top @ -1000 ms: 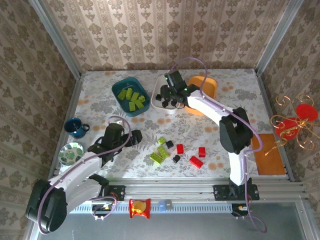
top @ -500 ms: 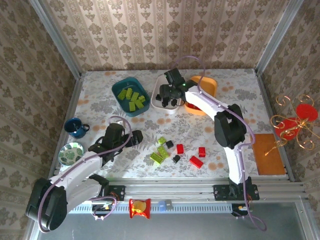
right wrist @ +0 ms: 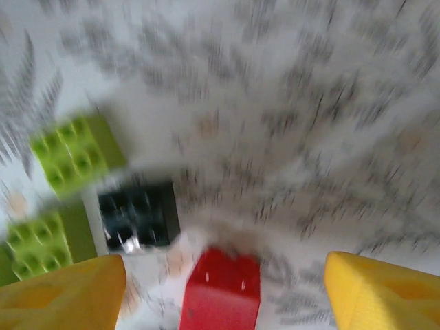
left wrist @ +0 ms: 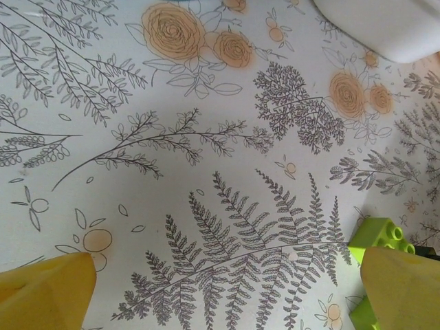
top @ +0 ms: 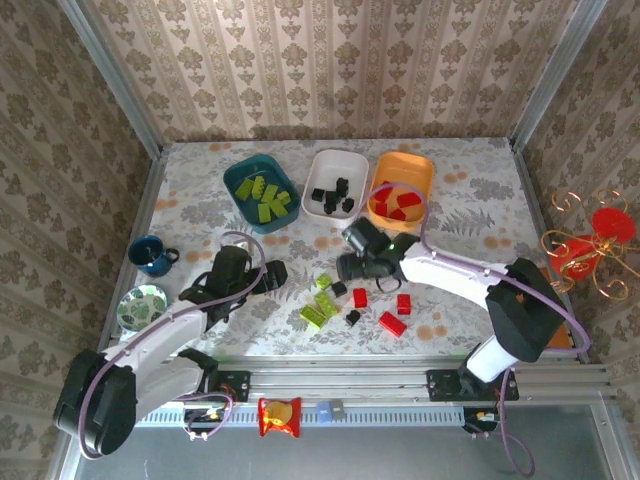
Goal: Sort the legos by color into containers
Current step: Pick up the lego from the bottom-center of the table.
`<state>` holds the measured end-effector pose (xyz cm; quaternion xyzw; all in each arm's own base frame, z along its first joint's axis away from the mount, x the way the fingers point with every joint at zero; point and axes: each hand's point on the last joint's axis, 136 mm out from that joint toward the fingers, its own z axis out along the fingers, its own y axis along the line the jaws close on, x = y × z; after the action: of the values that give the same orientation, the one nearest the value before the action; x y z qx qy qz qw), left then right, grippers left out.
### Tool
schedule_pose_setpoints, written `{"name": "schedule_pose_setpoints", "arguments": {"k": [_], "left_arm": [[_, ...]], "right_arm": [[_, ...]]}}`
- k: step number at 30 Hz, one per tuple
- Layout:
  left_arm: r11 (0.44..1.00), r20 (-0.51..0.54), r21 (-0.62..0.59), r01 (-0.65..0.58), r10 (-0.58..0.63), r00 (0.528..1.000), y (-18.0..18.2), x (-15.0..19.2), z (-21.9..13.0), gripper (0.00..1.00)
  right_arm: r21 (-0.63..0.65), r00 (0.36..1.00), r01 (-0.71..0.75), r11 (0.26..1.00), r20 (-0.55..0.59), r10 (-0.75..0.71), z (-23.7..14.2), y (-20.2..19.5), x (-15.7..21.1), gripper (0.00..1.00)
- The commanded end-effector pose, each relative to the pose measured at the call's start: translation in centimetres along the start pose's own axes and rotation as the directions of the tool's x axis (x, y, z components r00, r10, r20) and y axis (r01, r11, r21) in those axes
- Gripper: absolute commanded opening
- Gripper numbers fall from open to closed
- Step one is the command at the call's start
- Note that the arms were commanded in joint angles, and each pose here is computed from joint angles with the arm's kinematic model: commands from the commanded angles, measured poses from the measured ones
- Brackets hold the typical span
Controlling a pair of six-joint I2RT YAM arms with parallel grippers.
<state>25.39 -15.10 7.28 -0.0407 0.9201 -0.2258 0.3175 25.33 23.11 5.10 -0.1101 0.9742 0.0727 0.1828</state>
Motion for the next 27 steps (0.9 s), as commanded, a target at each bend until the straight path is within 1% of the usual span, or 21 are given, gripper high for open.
{"name": "schedule_pose_setpoints", "arguments": {"k": [1, 3, 8, 12, 13, 16, 18, 20, 23, 27], "left_arm": [[1.000, -0.009, 0.022, 0.014, -0.014, 1.000, -0.2, 0.4, 0.5, 1.00], [1.000, -0.012, 0.023, 0.016, -0.016, 1.000, -0.2, 0.5, 0.6, 1.00], [1.000, -0.021, 0.016, 0.015, -0.015, 1.000, 0.0, 0.7, 0.6, 1.00], [1.000, -0.018, 0.014, 0.009, -0.009, 1.000, 0.1, 0.9, 0.5, 1.00], [1.000, -0.017, 0.016, 0.008, -0.007, 1.000, 0.1, 0.8, 0.4, 1.00], [1.000, -0.013, 0.017, 0.005, -0.005, 1.000, 0.0, 0.7, 0.4, 1.00], [1.000, -0.011, 0.019, 0.002, -0.002, 1.000, 0.0, 0.6, 0.4, 1.00], [1.000, -0.010, 0.021, -0.001, 0.001, 1.000, -0.1, 0.6, 0.3, 1.00], [1.000, -0.009, 0.024, -0.002, 0.002, 1.000, -0.1, 0.6, 0.3, 1.00], [1.000, -0.004, 0.028, -0.004, 0.004, 1.000, -0.2, 0.5, 0.1, 1.00]], "right_arm": [[-0.002, 0.999, -0.047, 0.999, -0.014, 0.047, 0.0, -0.2, 1.0, 0.76], [-0.003, 0.999, -0.047, 0.999, -0.028, 0.047, 0.5, -0.1, 1.3, 0.74], [-0.015, 0.998, -0.044, 0.999, -0.049, 0.043, 1.7, 0.4, 1.6, 0.60], [-0.019, 0.997, -0.040, 0.999, -0.062, 0.039, 2.2, 0.5, 1.9, 0.57], [-0.014, 0.997, -0.037, 0.999, -0.067, 0.036, 2.4, 0.4, 2.1, 0.54], [0.008, 0.997, -0.032, 0.999, -0.074, 0.033, 2.6, 0.0, 2.2, 0.41], [0.016, 0.998, -0.030, 0.999, -0.060, 0.031, 2.2, -0.3, 2.0, 0.34], [0.015, 0.999, -0.037, 0.999, -0.031, 0.037, 1.4, -0.6, 1.2, 0.30], [0.024, 0.998, -0.050, 0.998, 0.025, 0.050, -0.3, -1.8, -0.7, 0.26], [0.030, 0.987, -0.102, 0.994, 0.127, 0.097, -3.2, -4.1, -4.3, 0.25]]}}
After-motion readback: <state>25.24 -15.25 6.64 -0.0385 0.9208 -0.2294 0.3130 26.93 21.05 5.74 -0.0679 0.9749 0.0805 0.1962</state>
